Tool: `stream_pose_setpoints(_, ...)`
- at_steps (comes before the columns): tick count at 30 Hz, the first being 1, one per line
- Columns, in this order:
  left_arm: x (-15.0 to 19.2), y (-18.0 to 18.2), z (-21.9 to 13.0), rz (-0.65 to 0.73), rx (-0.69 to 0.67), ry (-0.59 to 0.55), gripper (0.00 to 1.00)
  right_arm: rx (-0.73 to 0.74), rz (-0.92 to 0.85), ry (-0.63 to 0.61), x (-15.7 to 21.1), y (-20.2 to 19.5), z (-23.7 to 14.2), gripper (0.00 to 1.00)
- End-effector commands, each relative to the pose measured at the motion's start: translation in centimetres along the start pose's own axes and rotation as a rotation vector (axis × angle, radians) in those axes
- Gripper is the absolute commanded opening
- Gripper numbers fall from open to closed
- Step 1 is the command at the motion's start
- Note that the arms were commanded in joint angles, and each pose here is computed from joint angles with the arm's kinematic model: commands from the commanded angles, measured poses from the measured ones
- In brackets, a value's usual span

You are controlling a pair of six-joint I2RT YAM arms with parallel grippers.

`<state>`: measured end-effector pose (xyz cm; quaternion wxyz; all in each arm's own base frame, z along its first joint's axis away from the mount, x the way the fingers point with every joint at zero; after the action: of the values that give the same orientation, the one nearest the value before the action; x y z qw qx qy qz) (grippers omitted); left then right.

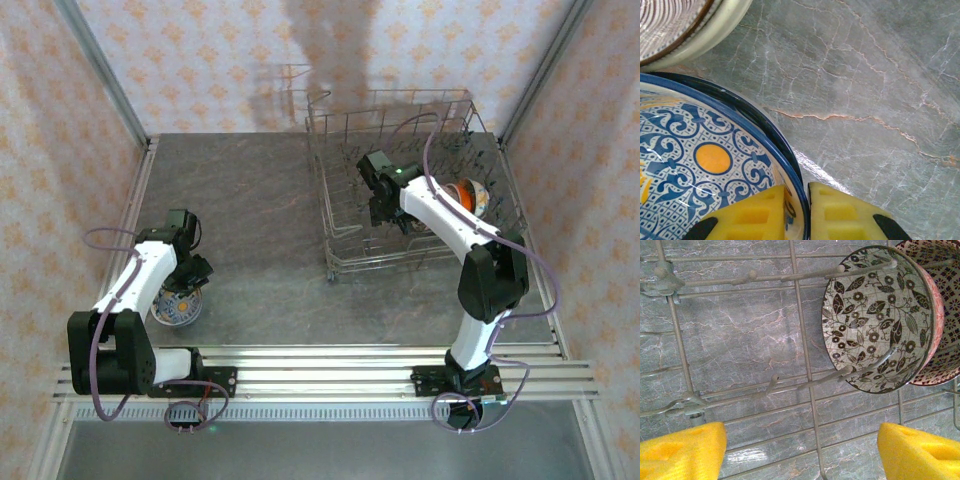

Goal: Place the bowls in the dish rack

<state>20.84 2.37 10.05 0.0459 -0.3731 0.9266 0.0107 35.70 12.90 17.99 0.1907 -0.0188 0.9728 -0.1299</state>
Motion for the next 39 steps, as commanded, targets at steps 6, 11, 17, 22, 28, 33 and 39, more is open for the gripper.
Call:
stream_pose_setpoints(6, 0.2, 0.7, -1.3, -0.015, -0.013, -0.012, 0.06, 0.002, -0.009, -0.022, -0.6, 0.2, -0.2, 0.79)
stream_pose_setpoints(11, 0.3, 1.0, -2.2, -0.024, -0.011, -0.027, 0.01, -0.01, -0.011, -0.02, -0.6, 0.5, 0.0, 0.79)
stream_pose_setpoints(17, 0.5, 1.1, -3.3, -0.037, -0.004, -0.038, 0.0, -0.024, -0.018, -0.018, -0.7, 0.8, 0.2, 0.79)
stream_pose_setpoints(22, 0.5, 0.7, -4.6, -0.024, -0.011, -0.062, 0.0, -0.035, -0.021, -0.023, -0.7, 0.9, 0.0, 0.79)
stream_pose_setpoints(28, 0.2, 0.1, -6.9, 0.005, -0.052, -0.126, 0.0, -0.048, -0.019, -0.028, -0.7, 0.8, -0.2, 0.79)
stream_pose_setpoints(33, -0.2, -0.3, -8.9, 0.029, -0.078, -0.195, 0.0, -0.058, -0.007, -0.047, -0.9, 0.6, -0.8, 0.79)
stream_pose_setpoints(39, -0.3, -2.1, -11.7, 0.082, -0.075, -0.274, 0.0, -0.063, 0.006, -0.057, -1.0, 0.2, -1.2, 0.79)
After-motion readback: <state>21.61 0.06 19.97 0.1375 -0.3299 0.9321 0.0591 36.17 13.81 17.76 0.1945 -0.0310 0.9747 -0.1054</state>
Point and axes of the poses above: each hand's point on the last joint's axis, 136 mm out from that joint toward the fingers, its own z axis out along the fingers, its own y axis along the line the jaws close on, x = y × z, the point moved 3 cm from there along -z, back along the fingers, and after that the axes turned 1 degree about z, right-handed, at the moved point
